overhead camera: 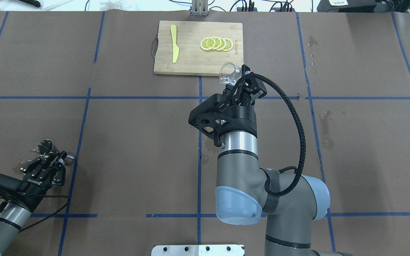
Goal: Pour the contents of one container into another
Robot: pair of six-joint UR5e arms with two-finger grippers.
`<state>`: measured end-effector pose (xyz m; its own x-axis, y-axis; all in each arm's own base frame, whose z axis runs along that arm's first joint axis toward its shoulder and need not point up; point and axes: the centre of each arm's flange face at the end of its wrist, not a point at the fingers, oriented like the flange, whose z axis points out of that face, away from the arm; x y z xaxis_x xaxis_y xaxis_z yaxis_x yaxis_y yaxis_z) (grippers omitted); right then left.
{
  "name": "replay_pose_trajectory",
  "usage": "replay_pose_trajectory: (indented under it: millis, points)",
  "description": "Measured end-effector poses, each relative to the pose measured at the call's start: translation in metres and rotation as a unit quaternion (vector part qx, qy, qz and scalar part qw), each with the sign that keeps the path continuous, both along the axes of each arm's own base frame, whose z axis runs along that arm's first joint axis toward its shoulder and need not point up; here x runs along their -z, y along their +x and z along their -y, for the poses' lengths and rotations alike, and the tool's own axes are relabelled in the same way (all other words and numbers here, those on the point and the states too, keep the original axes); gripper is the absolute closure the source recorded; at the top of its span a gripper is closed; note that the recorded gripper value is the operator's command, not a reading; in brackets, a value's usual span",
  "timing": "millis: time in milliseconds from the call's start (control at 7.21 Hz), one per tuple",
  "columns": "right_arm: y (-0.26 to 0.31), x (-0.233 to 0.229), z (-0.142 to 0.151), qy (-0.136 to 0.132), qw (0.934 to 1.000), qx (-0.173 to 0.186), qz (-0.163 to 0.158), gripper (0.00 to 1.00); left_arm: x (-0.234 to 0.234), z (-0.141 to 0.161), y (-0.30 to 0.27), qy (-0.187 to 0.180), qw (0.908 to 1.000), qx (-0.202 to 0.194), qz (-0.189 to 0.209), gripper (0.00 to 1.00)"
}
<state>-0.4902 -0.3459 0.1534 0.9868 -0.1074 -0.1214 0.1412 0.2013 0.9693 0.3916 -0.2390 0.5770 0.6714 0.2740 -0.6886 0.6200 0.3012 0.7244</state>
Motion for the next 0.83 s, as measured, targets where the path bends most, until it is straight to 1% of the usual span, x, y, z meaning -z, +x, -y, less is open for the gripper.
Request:
replay_pose_trajectory:
  millis: [277, 416, 832]
  points:
    - [0.0000, 0.0000, 0.0000, 0.000, 1.0000, 0.000, 0.000, 1.00, -0.0001, 0.0001, -0.0003, 0.000, 1.0000, 0.001, 0.000, 0.64]
    - [0.0000, 0.0000, 0.0000, 0.000, 1.0000, 0.000, 0.000, 1.00, 0.0005, 0.0001, -0.0002, 0.000, 1.0000, 0.002, -0.001, 0.61]
    - [0.0002, 0.0001, 0.0000, 0.000, 1.0000, 0.000, 0.000, 1.00, 0.0015, 0.0003, -0.0005, 0.001, 1.0000, 0.002, -0.002, 0.57]
